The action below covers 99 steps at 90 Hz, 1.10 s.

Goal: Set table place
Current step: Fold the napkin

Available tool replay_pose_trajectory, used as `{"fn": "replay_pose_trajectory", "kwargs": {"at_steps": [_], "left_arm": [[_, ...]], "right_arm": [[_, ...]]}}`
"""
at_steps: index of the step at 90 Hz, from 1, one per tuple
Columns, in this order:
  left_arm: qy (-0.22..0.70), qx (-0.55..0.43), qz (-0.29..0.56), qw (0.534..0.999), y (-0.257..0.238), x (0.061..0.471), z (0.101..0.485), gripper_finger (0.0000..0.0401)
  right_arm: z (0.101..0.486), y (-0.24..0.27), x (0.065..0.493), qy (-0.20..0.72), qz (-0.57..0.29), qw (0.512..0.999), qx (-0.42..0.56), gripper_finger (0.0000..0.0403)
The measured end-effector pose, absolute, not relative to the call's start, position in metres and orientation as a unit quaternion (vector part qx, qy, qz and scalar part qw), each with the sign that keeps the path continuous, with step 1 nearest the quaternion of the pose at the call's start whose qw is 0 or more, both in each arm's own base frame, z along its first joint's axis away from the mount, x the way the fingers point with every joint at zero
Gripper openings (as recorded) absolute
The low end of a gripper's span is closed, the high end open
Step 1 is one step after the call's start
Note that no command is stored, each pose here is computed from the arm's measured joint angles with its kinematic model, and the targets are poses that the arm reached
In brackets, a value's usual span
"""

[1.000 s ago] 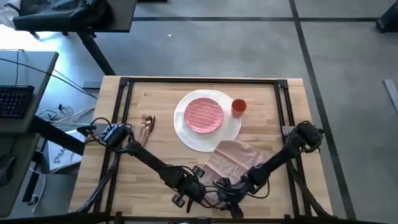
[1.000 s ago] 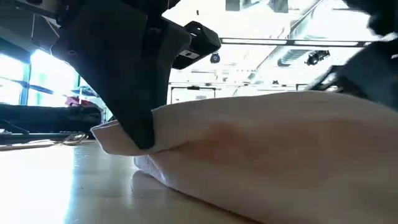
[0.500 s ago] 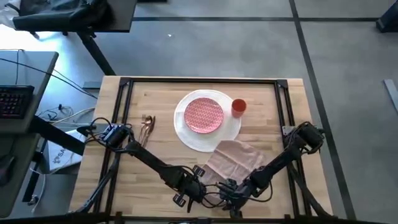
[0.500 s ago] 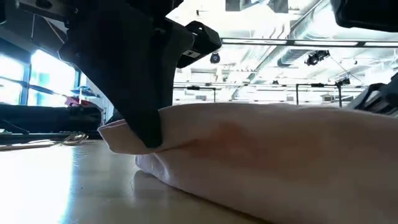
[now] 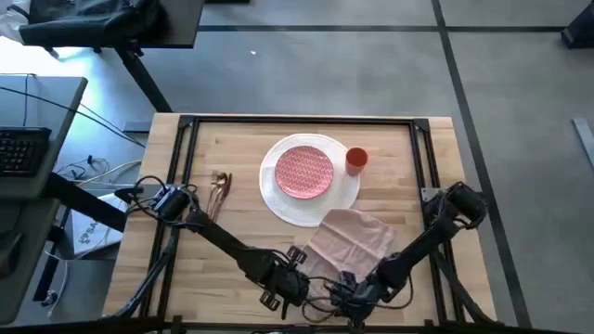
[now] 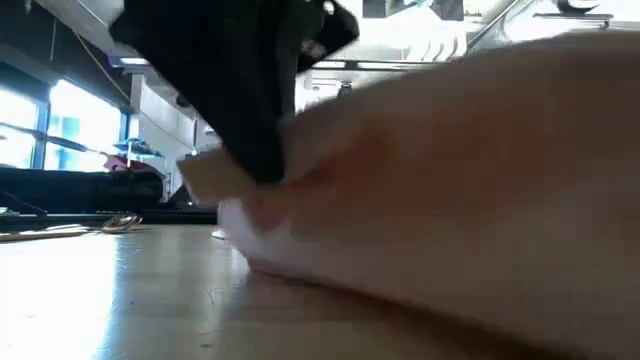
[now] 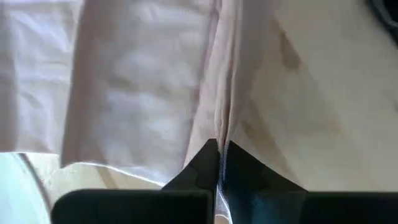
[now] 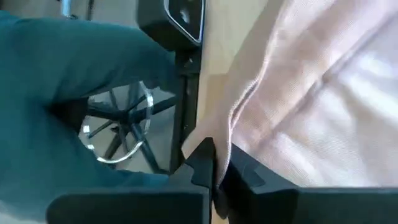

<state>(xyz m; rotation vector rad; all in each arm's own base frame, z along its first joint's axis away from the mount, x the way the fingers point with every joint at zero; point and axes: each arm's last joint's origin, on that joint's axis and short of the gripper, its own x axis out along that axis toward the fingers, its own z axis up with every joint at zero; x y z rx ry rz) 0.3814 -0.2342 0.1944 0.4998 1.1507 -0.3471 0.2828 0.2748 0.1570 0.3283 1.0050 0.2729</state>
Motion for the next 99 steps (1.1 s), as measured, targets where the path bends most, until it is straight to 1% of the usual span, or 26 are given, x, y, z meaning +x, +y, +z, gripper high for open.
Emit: {"fn": "replay_pose_trajectory", "kwargs": {"at_steps": [8,15,24,36,52,77,86,99], "left_arm": [[0.532,0.234,-0.162,0.797,-0.237,0.382,0.208,0.0000],[0.530,0.229,-0.167,0.799,-0.240,0.382,0.220,0.0000],[0.523,0.217,-0.190,0.802,-0.248,0.380,0.234,0.0000],[0.512,0.216,-0.211,0.805,-0.260,0.374,0.246,0.0000],[0.501,0.214,-0.222,0.809,-0.272,0.368,0.253,0.0000],[0.467,0.189,-0.225,0.834,-0.273,0.376,0.270,0.0000],[0.440,0.190,-0.231,0.847,-0.268,0.386,0.273,0.0000],[0.412,0.191,-0.218,0.864,-0.247,0.405,0.276,0.0000]], "right_arm": [[0.179,0.283,0.282,0.488,0.096,0.859,0.120,0.0000],[0.201,0.291,0.282,0.486,0.084,0.864,0.101,0.0000],[0.226,0.301,0.282,0.469,0.091,0.873,0.097,0.0000],[0.246,0.314,0.280,0.441,0.117,0.885,0.093,0.0000],[0.247,0.323,0.273,0.436,0.125,0.884,0.115,0.0000],[0.249,0.343,0.254,0.416,0.135,0.888,0.144,0.0000],[0.247,0.344,0.249,0.417,0.110,0.890,0.146,0.0000],[0.243,0.342,0.238,0.432,0.063,0.887,0.150,0.0000]]}}
